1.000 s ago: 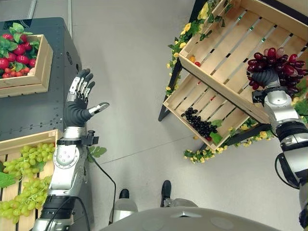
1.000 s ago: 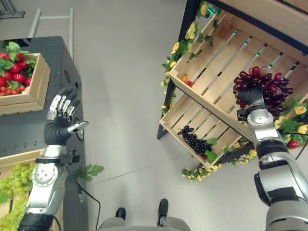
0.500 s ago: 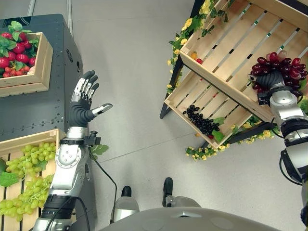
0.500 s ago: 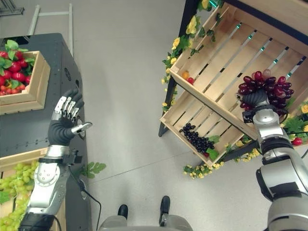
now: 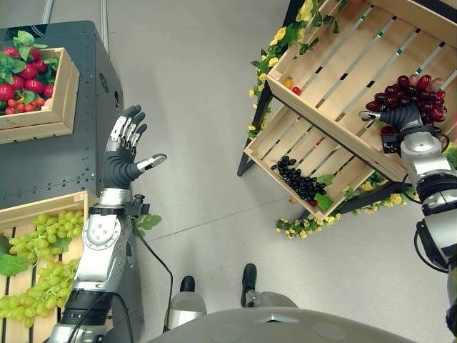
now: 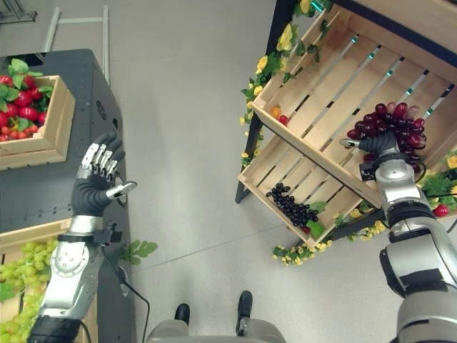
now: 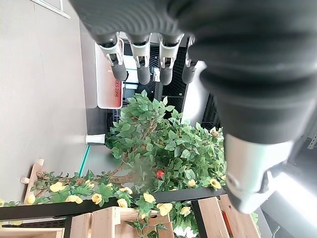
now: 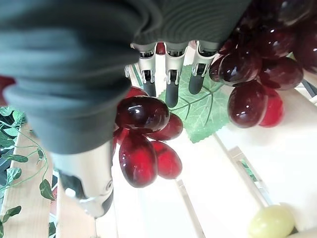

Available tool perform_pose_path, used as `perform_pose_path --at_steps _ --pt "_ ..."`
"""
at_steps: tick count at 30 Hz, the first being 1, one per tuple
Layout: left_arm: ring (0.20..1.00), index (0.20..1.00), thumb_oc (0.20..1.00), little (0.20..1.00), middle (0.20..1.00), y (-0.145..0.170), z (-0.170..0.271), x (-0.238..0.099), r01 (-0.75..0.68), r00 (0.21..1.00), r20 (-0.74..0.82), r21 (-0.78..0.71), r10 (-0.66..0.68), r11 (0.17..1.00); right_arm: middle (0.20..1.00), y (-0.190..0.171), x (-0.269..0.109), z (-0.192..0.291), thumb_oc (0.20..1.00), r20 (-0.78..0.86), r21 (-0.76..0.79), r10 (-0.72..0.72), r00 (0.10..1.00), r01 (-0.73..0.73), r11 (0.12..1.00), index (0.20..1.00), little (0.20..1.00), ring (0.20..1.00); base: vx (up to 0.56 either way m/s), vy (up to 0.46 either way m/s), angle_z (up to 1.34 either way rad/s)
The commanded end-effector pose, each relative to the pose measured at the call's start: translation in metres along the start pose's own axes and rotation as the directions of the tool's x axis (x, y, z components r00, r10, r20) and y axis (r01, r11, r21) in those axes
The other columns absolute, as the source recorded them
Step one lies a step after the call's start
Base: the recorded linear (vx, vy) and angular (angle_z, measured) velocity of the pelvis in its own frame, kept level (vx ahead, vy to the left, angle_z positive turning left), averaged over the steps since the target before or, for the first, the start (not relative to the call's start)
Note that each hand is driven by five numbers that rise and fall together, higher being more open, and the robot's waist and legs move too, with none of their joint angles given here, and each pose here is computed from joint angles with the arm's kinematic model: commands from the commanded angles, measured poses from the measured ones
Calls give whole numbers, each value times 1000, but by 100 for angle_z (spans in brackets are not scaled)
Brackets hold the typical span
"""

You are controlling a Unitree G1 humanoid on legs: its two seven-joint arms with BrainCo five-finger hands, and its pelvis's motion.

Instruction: Pick up the fruits from the basket on one side to the basket on the other side

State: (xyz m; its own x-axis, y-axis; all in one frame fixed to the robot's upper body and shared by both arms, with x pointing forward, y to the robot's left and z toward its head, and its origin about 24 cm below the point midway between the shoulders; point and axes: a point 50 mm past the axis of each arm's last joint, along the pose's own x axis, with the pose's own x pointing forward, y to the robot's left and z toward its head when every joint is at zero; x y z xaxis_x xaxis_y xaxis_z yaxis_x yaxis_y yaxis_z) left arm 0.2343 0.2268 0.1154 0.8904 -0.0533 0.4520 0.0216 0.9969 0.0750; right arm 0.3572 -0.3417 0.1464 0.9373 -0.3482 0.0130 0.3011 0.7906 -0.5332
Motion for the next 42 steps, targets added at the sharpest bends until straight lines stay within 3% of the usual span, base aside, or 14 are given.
perform_pose_path --at_steps 1,5,9,10,11,12,14,15,16,18,24,33,38,42 --pt "1000 1000 1000 1000 1000 -5 22 3 74 993 90 -1 -74 997 1000 -42 12 66 1000 175 -123 -84 981 106 987 1000 1000 1000 0 0 0" --pt "1000 1000 1000 1000 1000 -5 23 4 84 993 88 13 -85 996 1000 -51 10 89 1000 246 -280 -38 968 108 954 1000 1000 1000 0 0 0" --pt "1000 1000 1000 1000 1000 -5 23 4 86 992 93 17 -87 996 1000 -53 6 94 1000 296 -161 -24 955 75 984 1000 1000 1000 0 0 0" --pt "1000 1000 1000 1000 1000 -5 23 4 82 992 95 15 -83 997 1000 -53 4 97 1000 319 -91 -33 947 66 994 1000 1000 1000 0 0 0" --pt "1000 1000 1000 1000 1000 -5 24 5 71 991 111 10 -71 997 1000 -49 0 98 1000 379 184 -78 922 8 983 1000 1000 1000 28 20 -4" --pt "1000 1000 1000 1000 1000 -4 24 6 63 991 114 9 -64 998 1000 -45 -4 96 1000 403 309 -95 910 -37 950 1000 1000 1000 34 16 -6" --pt "1000 1000 1000 1000 1000 -2 22 6 45 993 105 7 -46 999 1000 -32 -8 89 1000 409 578 -176 895 -105 809 1000 1000 1000 23 17 -5" --pt "1000 1000 1000 1000 1000 -2 22 6 49 993 103 13 -50 999 1000 -32 -9 86 1000 406 585 -177 897 -106 804 1000 1000 1000 27 30 -10" --pt "1000 1000 1000 1000 1000 0 18 6 29 997 78 13 -30 1000 1000 -12 -11 84 1000 394 742 -206 896 -177 647 1000 1000 1000 -17 20 -14" --pt "1000 1000 1000 1000 1000 1 14 5 18 998 51 15 -19 1000 1000 6 -17 84 1000 391 825 -228 892 -229 517 1000 1000 1000 -8 25 -18" --pt "1000 1000 1000 1000 1000 -3 12 6 19 999 47 5 -19 1000 1000 27 -20 76 1000 317 910 -257 913 -216 355 1000 1000 1000 26 18 2" --pt "1000 1000 1000 1000 1000 -7 13 5 2 998 60 -23 -1 1000 1000 31 -18 75 1000 285 924 -259 923 -194 329 1000 1000 1000 2 4 6" --pt "1000 1000 1000 1000 1000 -7 13 5 -10 998 61 -26 11 1000 1000 33 -17 75 1000 261 945 -277 925 -185 270 1000 1000 1000 2 -2 1" --pt "1000 1000 1000 1000 1000 -8 13 4 -6 998 61 -30 8 1000 1000 38 -18 77 1000 272 936 -260 926 -192 297 1000 1000 1000 0 0 0"
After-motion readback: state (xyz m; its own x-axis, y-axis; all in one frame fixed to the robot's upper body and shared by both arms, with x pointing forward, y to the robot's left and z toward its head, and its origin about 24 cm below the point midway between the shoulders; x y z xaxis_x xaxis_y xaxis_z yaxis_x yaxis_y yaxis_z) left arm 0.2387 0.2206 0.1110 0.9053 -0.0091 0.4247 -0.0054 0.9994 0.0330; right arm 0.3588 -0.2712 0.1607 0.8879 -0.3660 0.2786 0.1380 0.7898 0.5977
